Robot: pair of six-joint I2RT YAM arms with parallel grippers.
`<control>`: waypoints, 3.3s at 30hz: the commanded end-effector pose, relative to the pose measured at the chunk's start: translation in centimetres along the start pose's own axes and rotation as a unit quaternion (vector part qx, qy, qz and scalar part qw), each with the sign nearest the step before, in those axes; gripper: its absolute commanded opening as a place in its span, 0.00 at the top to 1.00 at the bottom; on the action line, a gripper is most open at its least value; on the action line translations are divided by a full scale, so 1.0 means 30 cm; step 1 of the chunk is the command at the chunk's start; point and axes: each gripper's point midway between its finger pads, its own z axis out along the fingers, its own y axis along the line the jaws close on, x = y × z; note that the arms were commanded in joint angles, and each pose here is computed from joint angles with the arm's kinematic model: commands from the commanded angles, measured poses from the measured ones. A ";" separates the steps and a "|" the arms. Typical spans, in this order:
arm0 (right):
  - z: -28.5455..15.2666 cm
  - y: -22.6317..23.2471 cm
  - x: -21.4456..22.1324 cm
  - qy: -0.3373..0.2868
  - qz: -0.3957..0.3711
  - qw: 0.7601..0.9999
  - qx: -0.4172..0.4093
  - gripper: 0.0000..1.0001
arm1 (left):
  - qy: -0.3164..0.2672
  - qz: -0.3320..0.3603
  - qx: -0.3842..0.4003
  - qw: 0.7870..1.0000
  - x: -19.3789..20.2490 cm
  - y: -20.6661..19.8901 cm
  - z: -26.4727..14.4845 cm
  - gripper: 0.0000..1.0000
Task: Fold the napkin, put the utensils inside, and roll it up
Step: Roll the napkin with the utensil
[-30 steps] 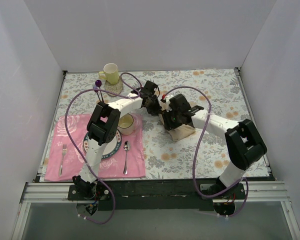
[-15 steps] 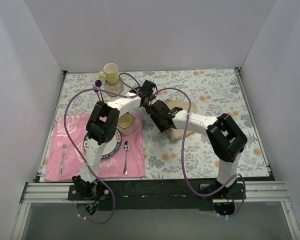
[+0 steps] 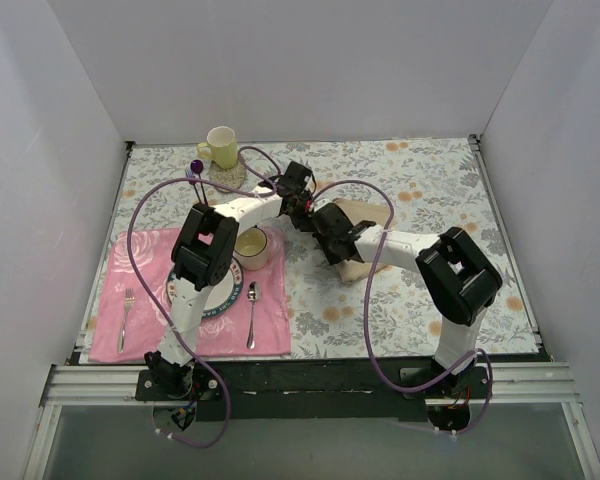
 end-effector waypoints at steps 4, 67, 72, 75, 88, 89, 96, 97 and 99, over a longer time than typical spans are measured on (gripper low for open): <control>0.026 0.020 0.065 0.014 0.060 0.992 -0.107 0.85 | 0.019 0.016 -0.031 0.999 0.057 0.067 -0.042 0.86; -0.120 -0.044 -0.105 -0.009 -0.042 0.999 0.023 0.31 | 0.019 -0.003 -0.053 0.998 0.124 0.083 0.037 0.89; -0.058 -0.020 -0.058 0.005 -0.050 0.998 0.041 0.34 | 0.024 -0.006 -0.048 0.999 0.124 0.077 0.030 0.89; -0.028 -0.009 -0.023 0.013 -0.053 0.998 0.041 0.36 | 0.026 -0.007 -0.047 0.999 0.126 0.080 0.027 0.89; 0.028 0.035 0.066 0.019 0.022 0.999 -0.045 0.66 | 0.028 -0.005 -0.037 0.999 0.127 0.068 0.013 0.90; 0.032 0.034 0.081 0.023 0.024 0.998 -0.048 0.64 | 0.029 -0.006 -0.036 0.999 0.127 0.065 0.013 0.90; 0.051 0.024 0.110 0.035 0.047 0.995 -0.078 0.67 | 0.027 -0.001 -0.026 0.999 0.119 0.041 0.002 0.89; 0.052 0.020 0.113 0.036 0.054 0.994 -0.085 0.70 | 0.021 0.003 -0.023 0.999 0.109 0.034 -0.009 0.87; 0.051 0.013 0.114 0.033 0.074 0.990 -0.113 0.78 | 0.011 0.008 -0.024 1.000 0.094 0.028 -0.020 0.77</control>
